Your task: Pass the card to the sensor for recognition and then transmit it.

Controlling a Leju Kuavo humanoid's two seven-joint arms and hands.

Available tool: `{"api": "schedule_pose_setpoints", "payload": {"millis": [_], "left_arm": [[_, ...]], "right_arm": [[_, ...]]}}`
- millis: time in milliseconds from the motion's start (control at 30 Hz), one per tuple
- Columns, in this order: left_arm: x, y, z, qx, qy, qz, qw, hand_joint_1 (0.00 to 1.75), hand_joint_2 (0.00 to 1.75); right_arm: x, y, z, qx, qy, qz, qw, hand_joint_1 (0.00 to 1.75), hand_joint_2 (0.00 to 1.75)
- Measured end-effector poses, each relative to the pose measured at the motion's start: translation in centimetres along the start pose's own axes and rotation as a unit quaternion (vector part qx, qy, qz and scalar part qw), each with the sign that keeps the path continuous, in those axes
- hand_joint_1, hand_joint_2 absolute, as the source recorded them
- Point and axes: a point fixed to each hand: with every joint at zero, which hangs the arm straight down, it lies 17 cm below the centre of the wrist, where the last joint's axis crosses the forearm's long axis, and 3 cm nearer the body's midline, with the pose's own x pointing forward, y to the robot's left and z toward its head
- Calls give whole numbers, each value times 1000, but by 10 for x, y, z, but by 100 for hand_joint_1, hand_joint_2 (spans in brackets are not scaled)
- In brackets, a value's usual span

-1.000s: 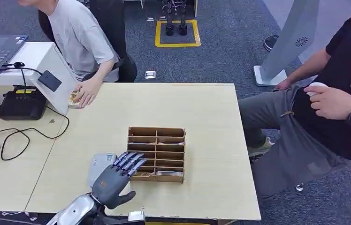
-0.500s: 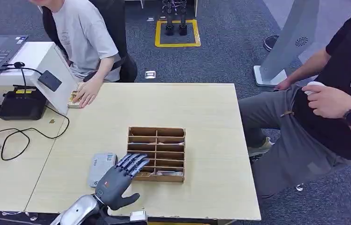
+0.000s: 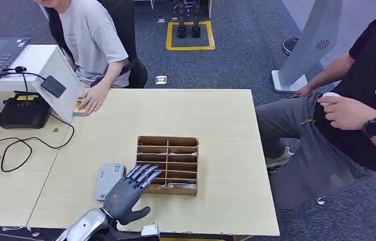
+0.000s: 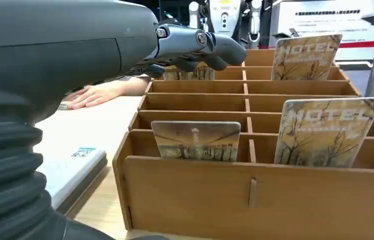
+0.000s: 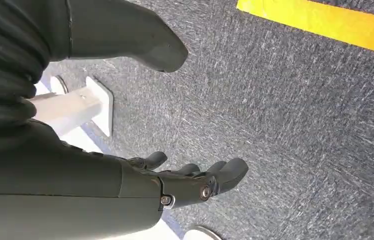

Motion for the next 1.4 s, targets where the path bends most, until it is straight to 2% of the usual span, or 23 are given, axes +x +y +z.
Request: {"api": "schedule_pose_setpoints", "payload": {"millis": [300,333,933,1133,1200,1400], "left_arm": [[-3,-8,-1,-6,13,3,1000,3,175],[-3,-9,-1,-6,14,3,1000,175,175],[-7,0,-5,14,25,18,999,175,175],[-9,9,-4,32,24,66,997,175,175],[-10,28,-5,58,13,95,994,175,175],[-34,129,-7,160,-11,111,981,175,175]], "right_arm": [[0,0,0,0,0,0,1000,0,175],[0,0,0,0,0,0,1000,0,175],[-1,0,0,-1,1,0,1000,0,175],[0,0,0,0,0,0,1000,0,175],[0,0,0,0,-1,0,1000,0,175],[1,0,0,-1,-5,0,1000,0,175]]}}
